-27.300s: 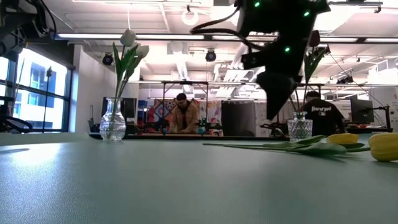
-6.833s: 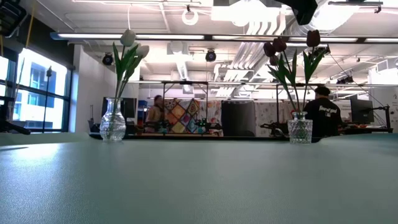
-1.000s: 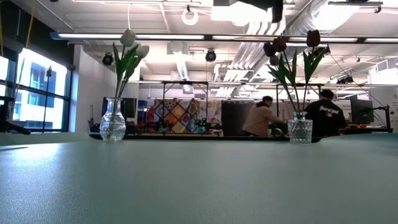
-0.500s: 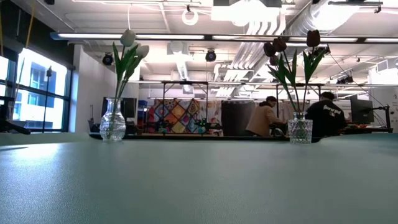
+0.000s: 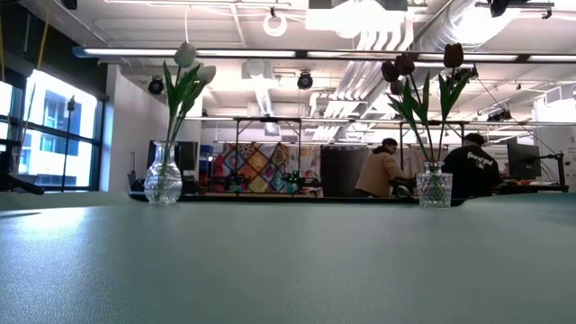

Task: Sort flowers into vase by color
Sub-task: Return to Home Position

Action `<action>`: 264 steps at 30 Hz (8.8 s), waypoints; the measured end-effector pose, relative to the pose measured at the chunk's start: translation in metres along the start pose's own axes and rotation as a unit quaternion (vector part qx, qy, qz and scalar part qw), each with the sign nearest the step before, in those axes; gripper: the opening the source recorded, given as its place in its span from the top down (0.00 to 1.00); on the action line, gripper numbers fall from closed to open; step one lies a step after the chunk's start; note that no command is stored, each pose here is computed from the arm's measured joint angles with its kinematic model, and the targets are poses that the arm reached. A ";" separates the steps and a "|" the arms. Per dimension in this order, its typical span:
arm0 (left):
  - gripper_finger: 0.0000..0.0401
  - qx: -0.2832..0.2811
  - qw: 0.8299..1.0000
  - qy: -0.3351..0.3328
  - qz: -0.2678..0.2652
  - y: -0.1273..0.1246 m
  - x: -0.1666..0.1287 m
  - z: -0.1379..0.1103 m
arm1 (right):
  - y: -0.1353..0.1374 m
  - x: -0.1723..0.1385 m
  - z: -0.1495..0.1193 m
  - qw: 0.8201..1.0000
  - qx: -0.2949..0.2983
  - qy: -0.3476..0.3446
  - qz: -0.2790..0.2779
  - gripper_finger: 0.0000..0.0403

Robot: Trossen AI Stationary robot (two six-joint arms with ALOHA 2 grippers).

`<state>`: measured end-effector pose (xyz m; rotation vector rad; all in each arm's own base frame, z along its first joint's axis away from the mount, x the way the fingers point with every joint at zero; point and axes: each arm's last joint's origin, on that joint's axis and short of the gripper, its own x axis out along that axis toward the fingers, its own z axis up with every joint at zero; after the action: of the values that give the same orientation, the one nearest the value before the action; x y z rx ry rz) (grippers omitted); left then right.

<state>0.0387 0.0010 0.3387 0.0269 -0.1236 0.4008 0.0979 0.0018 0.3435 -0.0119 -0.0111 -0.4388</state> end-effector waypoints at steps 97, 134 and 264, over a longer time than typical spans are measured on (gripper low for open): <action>1.00 -0.019 0.997 0.065 -0.042 -0.020 0.028 -0.162 | -0.007 0.000 -0.166 0.977 0.178 -0.026 0.112 1.00; 1.00 -0.035 0.996 0.062 -0.059 -0.023 0.029 -0.169 | -0.006 0.001 -0.173 0.980 0.167 0.003 0.108 1.00; 1.00 -0.035 0.996 0.062 -0.059 -0.023 0.029 -0.169 | -0.006 0.001 -0.174 0.980 0.167 0.003 0.108 1.00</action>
<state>0.0937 0.0002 0.1751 -0.0587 -0.0138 0.2782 0.0975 -0.0068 0.1700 0.3165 -0.0771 -0.2151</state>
